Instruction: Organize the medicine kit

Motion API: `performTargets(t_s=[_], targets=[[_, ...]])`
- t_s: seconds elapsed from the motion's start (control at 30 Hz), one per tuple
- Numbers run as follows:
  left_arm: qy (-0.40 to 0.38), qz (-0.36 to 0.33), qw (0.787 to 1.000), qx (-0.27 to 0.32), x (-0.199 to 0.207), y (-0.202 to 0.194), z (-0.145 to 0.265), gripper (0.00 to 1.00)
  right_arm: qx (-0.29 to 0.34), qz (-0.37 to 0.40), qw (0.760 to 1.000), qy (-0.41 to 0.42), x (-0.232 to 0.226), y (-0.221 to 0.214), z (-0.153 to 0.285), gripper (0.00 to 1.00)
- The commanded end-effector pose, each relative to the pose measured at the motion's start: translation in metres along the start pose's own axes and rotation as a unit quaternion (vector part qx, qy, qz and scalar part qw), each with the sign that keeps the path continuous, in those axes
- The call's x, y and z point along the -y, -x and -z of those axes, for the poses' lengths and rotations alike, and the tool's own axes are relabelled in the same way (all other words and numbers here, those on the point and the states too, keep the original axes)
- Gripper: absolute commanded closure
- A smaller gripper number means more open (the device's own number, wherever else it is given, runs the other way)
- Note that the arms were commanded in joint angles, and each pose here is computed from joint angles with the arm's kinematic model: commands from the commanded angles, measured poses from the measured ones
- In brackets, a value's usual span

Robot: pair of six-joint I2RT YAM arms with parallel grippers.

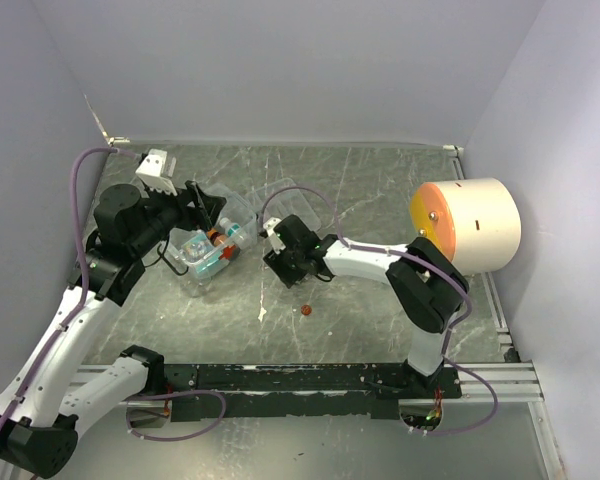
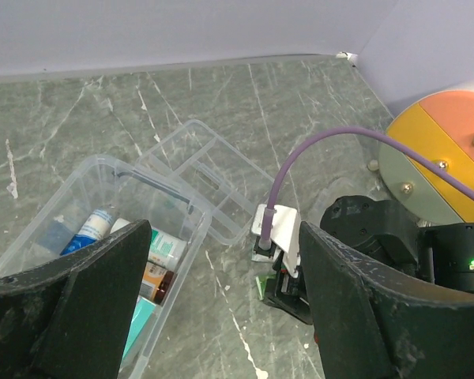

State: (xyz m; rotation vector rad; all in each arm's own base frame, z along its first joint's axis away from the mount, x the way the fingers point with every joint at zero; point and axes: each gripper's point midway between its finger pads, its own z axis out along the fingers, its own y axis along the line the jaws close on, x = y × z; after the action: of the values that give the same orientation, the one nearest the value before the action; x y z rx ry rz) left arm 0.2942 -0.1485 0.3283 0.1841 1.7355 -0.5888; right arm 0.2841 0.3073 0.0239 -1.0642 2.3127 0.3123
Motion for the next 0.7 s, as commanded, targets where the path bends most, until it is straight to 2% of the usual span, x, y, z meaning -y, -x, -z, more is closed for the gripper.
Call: performTargets(t_s=[0.0,0.17,0.37,0.43,0.53,0.67], targets=[[-0.006,-0.019,1.0,0.025,0.002,0.012,0.0,0.14,-0.017,0.003,1.0,0.014,-0.002,-0.006,0.001,0.48],[-0.002,-0.022,0.999,0.027,0.001,0.012,0.0,0.14,-0.031,-0.012,0.999,0.021,-0.006,-0.017,0.002,0.58],[-0.001,-0.023,0.999,0.025,0.0,0.011,-0.001,0.14,-0.04,-0.036,0.999,-0.001,-0.001,-0.019,-0.007,0.57],[0.0,-0.024,0.999,0.023,-0.001,0.01,-0.001,0.14,-0.031,-0.045,0.998,-0.011,0.002,-0.013,-0.006,0.6],[0.003,-0.024,0.999,0.024,-0.002,0.01,-0.001,0.14,-0.004,-0.055,0.998,-0.015,0.003,0.002,0.002,0.69],[0.005,-0.024,0.999,0.026,-0.003,0.01,-0.001,0.14,0.046,-0.07,0.996,-0.019,0.007,0.031,0.025,0.69]])
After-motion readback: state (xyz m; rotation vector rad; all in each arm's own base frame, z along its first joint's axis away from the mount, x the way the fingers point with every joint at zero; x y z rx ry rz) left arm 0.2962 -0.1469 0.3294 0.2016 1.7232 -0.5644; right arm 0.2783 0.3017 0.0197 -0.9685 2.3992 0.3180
